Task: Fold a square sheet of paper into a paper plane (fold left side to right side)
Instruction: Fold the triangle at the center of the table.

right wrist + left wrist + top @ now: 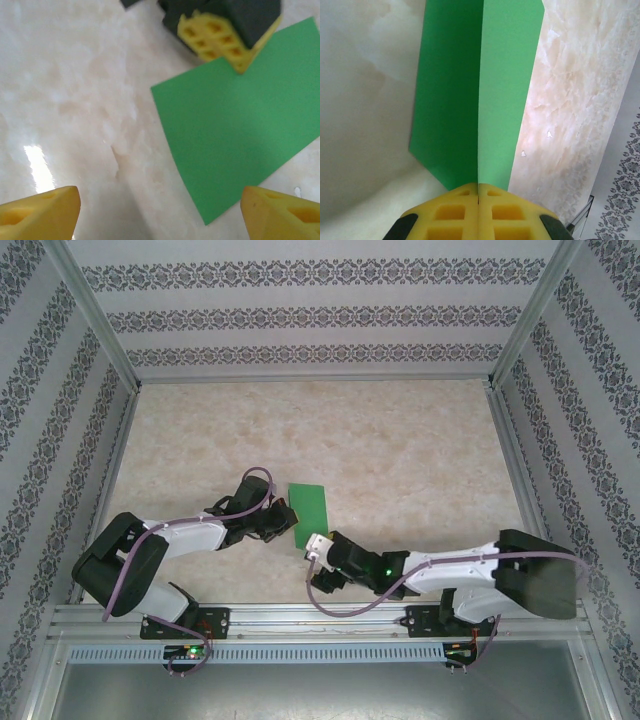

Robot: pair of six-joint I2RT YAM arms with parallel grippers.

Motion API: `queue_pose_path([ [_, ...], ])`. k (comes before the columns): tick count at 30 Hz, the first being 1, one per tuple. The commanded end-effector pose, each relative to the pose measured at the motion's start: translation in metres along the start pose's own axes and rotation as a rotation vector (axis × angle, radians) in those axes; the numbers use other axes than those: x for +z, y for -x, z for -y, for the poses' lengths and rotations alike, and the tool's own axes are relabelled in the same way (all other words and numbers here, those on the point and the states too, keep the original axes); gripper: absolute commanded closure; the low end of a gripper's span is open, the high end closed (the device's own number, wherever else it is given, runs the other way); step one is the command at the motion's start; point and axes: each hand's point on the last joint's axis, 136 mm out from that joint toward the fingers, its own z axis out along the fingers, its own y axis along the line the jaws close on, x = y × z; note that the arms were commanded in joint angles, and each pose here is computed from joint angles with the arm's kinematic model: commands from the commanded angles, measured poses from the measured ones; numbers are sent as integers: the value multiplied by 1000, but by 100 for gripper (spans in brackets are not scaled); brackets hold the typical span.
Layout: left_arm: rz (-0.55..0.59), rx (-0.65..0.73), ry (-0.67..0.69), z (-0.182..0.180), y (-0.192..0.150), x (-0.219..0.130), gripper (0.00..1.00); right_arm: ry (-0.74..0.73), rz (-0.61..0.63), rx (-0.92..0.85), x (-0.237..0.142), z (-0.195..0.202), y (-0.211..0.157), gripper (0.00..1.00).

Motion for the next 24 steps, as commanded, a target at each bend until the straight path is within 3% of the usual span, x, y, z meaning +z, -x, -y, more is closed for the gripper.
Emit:
queue_pose_path([
  [1,7,-6,-5,6,-1,-3,100,-109,48,-43,8,13,30,15],
  [10,2,-1,-7,7,-3,-2,100,-153,42,-50,31,15,45,28],
  [21,9,3,12,4,-2,-2,100,-114,51,13,32,9,48,57],
  [24,10,2,13,4,-2,-2,98,-96,47,46,32,8,45,69],
])
